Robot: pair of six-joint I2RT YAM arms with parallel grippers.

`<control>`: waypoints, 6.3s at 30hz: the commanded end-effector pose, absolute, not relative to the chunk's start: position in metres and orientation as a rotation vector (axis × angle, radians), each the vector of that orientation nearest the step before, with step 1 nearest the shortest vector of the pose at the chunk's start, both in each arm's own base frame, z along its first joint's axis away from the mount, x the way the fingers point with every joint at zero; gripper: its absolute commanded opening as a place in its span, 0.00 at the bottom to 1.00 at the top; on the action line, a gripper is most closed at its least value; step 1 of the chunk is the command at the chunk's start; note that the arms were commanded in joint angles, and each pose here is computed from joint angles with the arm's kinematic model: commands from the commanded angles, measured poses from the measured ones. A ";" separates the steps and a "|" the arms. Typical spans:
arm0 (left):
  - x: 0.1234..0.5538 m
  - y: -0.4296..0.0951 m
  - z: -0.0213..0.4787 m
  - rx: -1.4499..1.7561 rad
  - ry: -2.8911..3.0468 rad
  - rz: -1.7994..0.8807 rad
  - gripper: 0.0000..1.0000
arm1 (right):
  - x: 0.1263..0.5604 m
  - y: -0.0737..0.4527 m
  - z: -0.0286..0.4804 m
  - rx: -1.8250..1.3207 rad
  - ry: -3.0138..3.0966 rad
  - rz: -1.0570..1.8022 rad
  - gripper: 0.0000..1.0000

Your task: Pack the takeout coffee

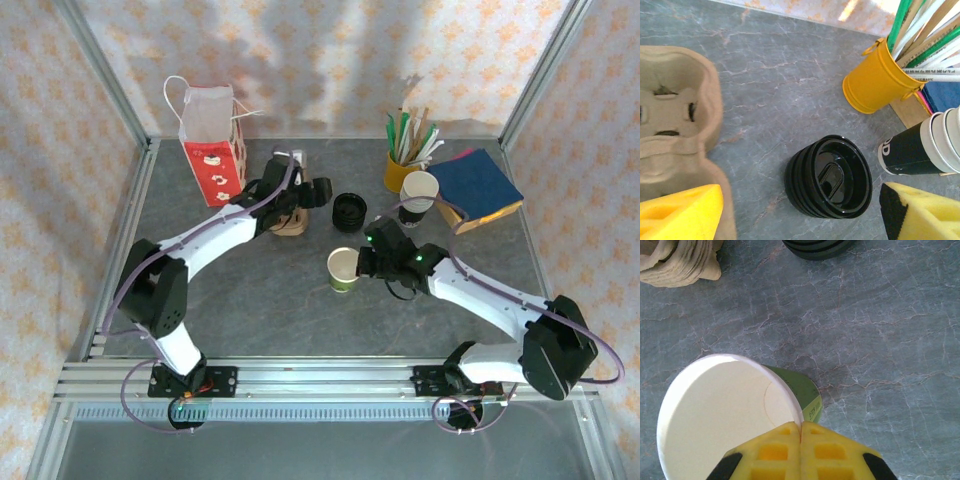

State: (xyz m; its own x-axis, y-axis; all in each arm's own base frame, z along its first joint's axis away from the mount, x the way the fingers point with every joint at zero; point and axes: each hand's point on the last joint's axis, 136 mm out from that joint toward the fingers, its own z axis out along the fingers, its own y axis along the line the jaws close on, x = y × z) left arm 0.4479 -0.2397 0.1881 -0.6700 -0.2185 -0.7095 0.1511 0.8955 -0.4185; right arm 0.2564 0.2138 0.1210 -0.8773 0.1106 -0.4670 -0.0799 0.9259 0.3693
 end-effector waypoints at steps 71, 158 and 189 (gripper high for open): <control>0.478 -0.296 0.122 0.030 2.450 -0.317 0.32 | 0.288 0.136 0.190 0.349 2.361 0.340 0.59; 0.326 -0.219 0.232 0.396 2.482 -0.653 0.05 | 0.288 0.305 0.288 -1.726 0.978 -0.025 0.39; 0.324 -0.233 0.255 0.420 2.416 -0.772 0.05 | 0.285 0.306 0.269 -1.792 0.982 -0.097 0.08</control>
